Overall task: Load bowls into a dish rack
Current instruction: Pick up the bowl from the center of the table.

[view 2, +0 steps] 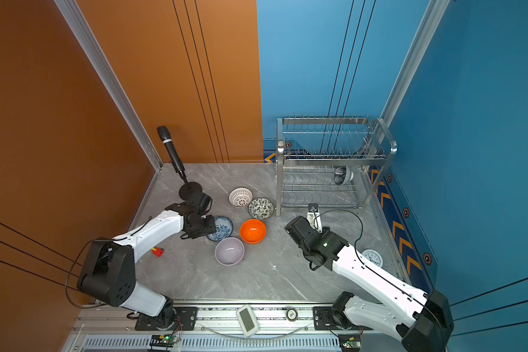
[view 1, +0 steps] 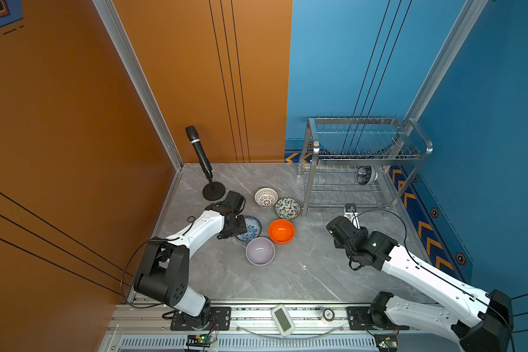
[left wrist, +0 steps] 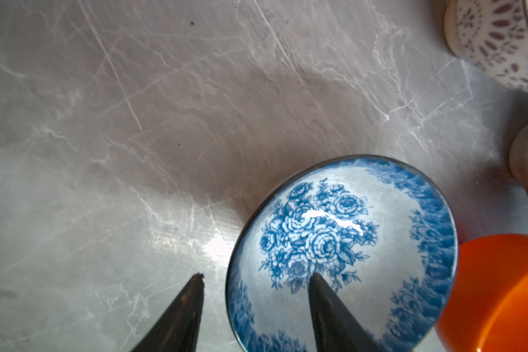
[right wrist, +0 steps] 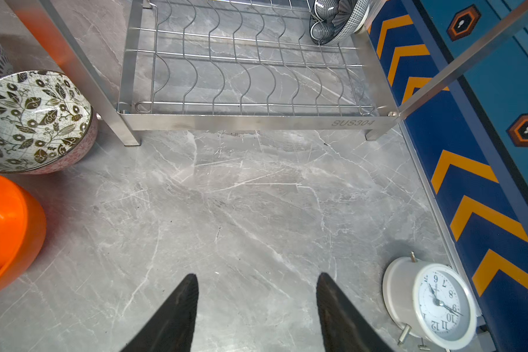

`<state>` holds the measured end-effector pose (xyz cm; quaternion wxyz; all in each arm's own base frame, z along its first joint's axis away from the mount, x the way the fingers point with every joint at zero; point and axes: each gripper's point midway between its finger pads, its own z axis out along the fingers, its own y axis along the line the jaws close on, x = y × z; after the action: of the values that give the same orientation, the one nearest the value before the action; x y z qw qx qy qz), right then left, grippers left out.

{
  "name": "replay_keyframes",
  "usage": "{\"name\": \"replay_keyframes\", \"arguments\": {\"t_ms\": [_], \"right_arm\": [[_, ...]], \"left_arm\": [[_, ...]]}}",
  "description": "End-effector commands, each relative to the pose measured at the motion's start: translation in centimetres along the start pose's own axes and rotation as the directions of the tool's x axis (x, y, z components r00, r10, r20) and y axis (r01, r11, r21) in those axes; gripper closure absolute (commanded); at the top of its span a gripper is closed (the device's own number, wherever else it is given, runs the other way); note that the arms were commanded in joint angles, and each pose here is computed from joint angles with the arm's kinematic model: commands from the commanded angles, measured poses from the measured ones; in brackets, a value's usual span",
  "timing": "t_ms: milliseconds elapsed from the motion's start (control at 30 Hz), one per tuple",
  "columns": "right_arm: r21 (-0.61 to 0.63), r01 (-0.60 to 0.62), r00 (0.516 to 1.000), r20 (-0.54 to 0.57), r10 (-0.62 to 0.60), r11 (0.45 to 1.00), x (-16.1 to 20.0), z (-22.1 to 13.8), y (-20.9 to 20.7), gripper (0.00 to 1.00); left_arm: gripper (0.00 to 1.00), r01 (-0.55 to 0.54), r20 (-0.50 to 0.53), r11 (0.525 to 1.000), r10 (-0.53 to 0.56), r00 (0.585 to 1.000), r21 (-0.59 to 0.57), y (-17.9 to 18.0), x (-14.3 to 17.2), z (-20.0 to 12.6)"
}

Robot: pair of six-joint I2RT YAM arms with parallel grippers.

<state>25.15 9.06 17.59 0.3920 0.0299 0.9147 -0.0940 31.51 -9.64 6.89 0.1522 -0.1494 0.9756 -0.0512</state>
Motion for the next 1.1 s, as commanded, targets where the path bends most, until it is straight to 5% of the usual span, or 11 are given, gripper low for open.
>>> {"name": "replay_keyframes", "arguments": {"t_ms": [0,300,467,700,1067], "right_arm": [[-0.005,-0.001,1.0,-0.021,0.001,1.0,0.6,0.4,0.1,0.37],[-0.014,0.02,0.998,-0.051,-0.021,1.0,0.8,0.8,0.9,0.37],[-0.003,0.026,0.999,-0.044,-0.026,1.0,0.7,0.6,0.5,0.37],[0.002,0.015,0.999,-0.035,-0.015,1.0,0.7,0.3,0.0,0.37],[0.003,0.009,0.999,-0.035,-0.009,1.0,0.6,0.2,-0.1,0.37]], "left_arm": [[0.53,0.001,-0.01,1.0,-0.001,1.0,0.011,-0.3,-0.4,0.5],[0.62,0.022,0.001,1.0,-0.022,1.0,0.023,-0.3,-0.5,1.4],[0.77,0.028,-0.023,1.0,-0.027,0.999,0.014,-0.1,-0.1,2.3],[0.79,0.036,-0.017,0.999,-0.036,0.999,0.006,0.3,-0.1,2.6],[1.0,0.038,-0.017,0.999,-0.038,0.999,0.007,0.2,-0.3,2.7]]}}
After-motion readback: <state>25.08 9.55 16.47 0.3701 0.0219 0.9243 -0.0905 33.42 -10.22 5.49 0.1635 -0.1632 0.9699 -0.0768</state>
